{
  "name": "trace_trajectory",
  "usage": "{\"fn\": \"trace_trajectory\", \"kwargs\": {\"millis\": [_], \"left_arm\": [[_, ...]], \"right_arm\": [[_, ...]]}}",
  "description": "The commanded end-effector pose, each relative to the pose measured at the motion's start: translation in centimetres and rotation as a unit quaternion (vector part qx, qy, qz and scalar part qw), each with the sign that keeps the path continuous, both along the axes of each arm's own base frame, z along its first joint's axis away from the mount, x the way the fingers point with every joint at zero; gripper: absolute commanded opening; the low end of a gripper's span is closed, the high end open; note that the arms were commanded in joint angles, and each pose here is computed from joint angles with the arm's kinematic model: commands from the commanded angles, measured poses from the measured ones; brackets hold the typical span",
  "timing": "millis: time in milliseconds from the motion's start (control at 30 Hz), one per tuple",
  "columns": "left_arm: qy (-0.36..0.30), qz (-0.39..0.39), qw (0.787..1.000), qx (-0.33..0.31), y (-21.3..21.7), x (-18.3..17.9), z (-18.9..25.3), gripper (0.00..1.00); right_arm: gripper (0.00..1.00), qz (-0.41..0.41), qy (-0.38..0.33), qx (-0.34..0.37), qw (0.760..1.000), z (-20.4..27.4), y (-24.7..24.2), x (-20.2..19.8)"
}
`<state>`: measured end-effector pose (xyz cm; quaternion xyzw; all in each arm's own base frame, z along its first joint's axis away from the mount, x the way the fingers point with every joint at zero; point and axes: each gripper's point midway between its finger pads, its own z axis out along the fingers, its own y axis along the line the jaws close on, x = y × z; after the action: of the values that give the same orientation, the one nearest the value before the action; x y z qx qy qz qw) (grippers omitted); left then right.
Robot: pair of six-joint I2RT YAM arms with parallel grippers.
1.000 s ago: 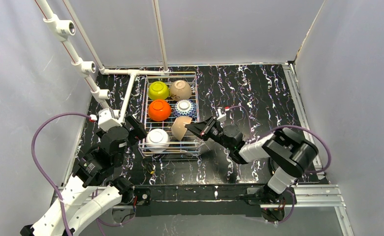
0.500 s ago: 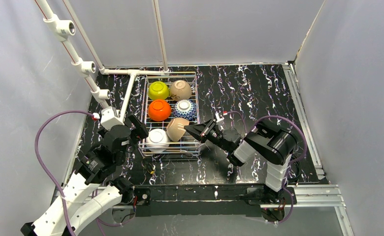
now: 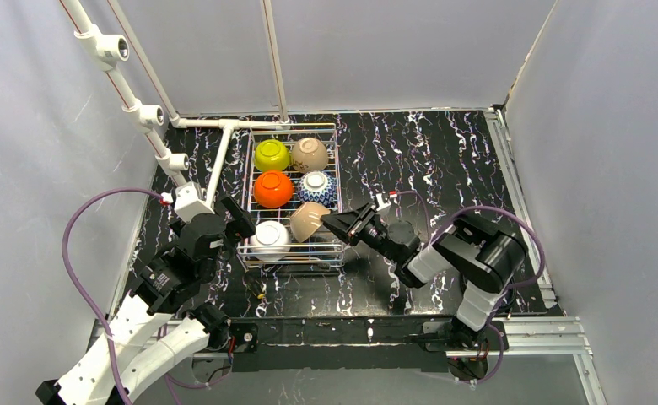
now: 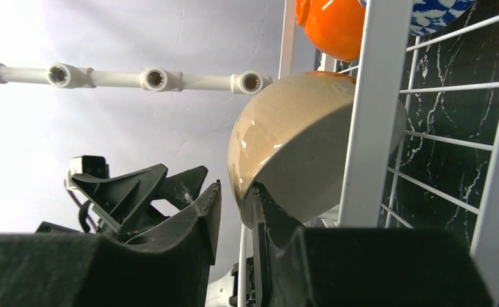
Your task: Load the bowls into the dish rack
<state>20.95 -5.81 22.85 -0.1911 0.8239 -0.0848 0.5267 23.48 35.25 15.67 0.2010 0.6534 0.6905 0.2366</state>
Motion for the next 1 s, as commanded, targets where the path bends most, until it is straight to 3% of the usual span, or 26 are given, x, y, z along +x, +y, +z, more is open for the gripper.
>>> {"fn": "trace_trajectory", "kwargs": {"millis": [0, 200, 400, 533, 700, 800, 967], "left_arm": [[-0.008, 0.003, 1.000, 0.003, 0.1, 0.1, 0.7, 0.98], [-0.009, 0.003, 1.000, 0.003, 0.1, 0.2, 0.7, 0.98], [-0.008, 0.003, 1.000, 0.005, 0.2, 0.1, 0.6, 0.98], [-0.007, 0.004, 1.000, 0.003, 0.1, 0.1, 0.5, 0.98], [-0.004, -0.008, 1.000, 0.000, -0.4, 0.2, 0.4, 0.98], [0.000, -0.017, 1.000, 0.002, -0.7, 0.3, 0.3, 0.98], [0.001, -0.016, 1.000, 0.002, -0.8, 0.4, 0.4, 0.98]], "right_arm": [[0.33, -0.002, 0.056, -0.178, 0.982, -8.7, -1.2, -0.6], [0.33, 0.004, 0.087, -0.227, 0.970, -10.4, -1.5, -0.8], [0.26, -0.004, 0.081, -0.268, 0.960, -10.5, -2.1, -0.5], [0.25, -0.007, 0.056, -0.286, 0.957, -9.5, -2.3, -0.1], [0.30, -0.004, -0.026, -0.325, 0.945, -6.1, -1.5, 1.3], [0.35, 0.004, -0.117, -0.371, 0.921, -2.5, -0.4, 2.4], [0.48, 0.048, -0.234, -0.467, 0.851, 0.9, 2.5, 3.0]]}}
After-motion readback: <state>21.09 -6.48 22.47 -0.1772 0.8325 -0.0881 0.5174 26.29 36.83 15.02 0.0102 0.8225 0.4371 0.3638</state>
